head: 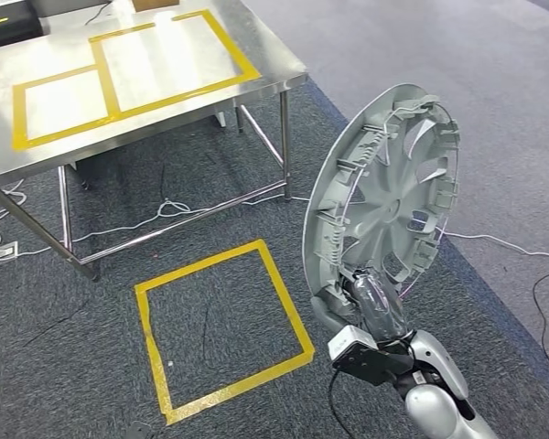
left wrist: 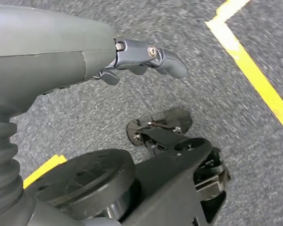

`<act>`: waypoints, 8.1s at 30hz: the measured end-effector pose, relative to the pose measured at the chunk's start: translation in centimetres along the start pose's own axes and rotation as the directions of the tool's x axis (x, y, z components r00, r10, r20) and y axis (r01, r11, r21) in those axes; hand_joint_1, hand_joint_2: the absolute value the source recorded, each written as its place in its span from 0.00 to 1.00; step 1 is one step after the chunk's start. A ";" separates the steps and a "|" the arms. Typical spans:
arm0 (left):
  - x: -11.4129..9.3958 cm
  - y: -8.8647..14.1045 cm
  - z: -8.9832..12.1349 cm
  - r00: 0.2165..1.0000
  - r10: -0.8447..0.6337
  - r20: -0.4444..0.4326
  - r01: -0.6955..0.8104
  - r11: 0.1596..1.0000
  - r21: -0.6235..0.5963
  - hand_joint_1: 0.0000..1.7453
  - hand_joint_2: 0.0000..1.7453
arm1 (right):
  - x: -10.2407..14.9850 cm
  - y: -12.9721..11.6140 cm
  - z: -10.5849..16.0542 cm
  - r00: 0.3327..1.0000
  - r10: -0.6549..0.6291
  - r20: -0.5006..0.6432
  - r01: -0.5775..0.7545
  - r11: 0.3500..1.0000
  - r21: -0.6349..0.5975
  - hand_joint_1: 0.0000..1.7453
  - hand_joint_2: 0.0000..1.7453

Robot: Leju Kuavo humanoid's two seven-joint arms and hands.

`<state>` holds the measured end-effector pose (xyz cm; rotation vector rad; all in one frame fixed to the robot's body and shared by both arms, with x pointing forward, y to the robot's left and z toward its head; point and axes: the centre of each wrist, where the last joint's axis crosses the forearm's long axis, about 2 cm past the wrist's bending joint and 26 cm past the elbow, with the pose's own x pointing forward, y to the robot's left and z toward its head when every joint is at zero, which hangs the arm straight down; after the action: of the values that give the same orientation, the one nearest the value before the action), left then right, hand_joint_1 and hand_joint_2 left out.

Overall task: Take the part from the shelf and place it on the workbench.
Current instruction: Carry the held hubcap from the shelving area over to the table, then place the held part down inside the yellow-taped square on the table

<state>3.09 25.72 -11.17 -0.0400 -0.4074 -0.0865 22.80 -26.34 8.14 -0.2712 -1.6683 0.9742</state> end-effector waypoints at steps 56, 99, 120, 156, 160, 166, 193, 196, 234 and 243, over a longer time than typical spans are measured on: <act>-0.4 -1.4 0.2 0.997 0.006 -0.079 -0.006 1.000 0.004 0.00 1.00 | -0.2 -0.2 0.2 0.996 -0.032 -0.078 0.024 0.995 -0.097 0.91 1.00; -0.9 -1.3 0.4 0.995 0.018 -0.096 -0.017 1.000 0.013 0.00 1.00 | -0.1 -0.3 0.3 0.995 -0.041 -0.093 0.032 0.994 -0.100 0.91 1.00; -2.1 -1.6 0.8 0.991 0.055 -0.123 -0.052 0.998 0.024 0.00 1.00 | -1.3 0.6 2.0 0.980 -0.060 -0.187 0.041 0.994 -0.104 0.91 1.00; -1.0 -1.9 0.4 0.992 0.095 -0.086 -0.093 0.995 0.021 0.00 1.00 | -1.1 -0.8 2.0 0.982 -0.063 -0.178 0.037 0.989 -0.146 0.91 1.00; -1.1 -2.1 0.5 0.991 0.097 -0.088 -0.096 0.995 0.019 0.00 1.00 | -1.7 -2.0 2.2 0.978 -0.032 -0.207 -0.004 0.986 -0.170 0.91 1.00; -1.8 -2.4 0.8 0.989 0.106 -0.104 -0.105 0.994 0.020 0.00 1.00 | -3.4 -4.2 4.1 0.957 0.028 -0.289 -0.088 0.976 -0.198 0.91 1.00; -0.9 -2.4 0.5 0.991 0.104 -0.087 -0.104 0.995 0.005 0.00 1.00 | -6.8 -13.3 4.0 0.836 0.275 -0.474 -0.401 0.897 -0.186 0.91 1.00; -0.8 -2.4 0.4 0.992 0.095 -0.088 -0.095 0.995 0.004 0.00 1.00 | -8.0 -15.4 3.7 0.827 0.269 -0.493 -0.399 0.899 -0.179 0.91 1.00; -2.2 -2.6 0.9 0.990 0.096 -0.102 -0.095 0.995 0.012 0.00 1.00 | -11.9 -22.4 3.1 0.744 0.254 -0.618 -0.426 0.893 -0.146 0.91 1.00; -1.1 -2.6 0.6 0.992 0.097 -0.082 -0.096 0.995 0.009 0.00 1.00 | -11.8 -22.6 3.1 0.745 0.254 -0.617 -0.428 0.891 -0.150 0.91 1.00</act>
<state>1.60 23.20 -11.05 -0.0507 -0.3224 0.0084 30.95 -49.43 15.90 -1.0102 -1.1851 0.7961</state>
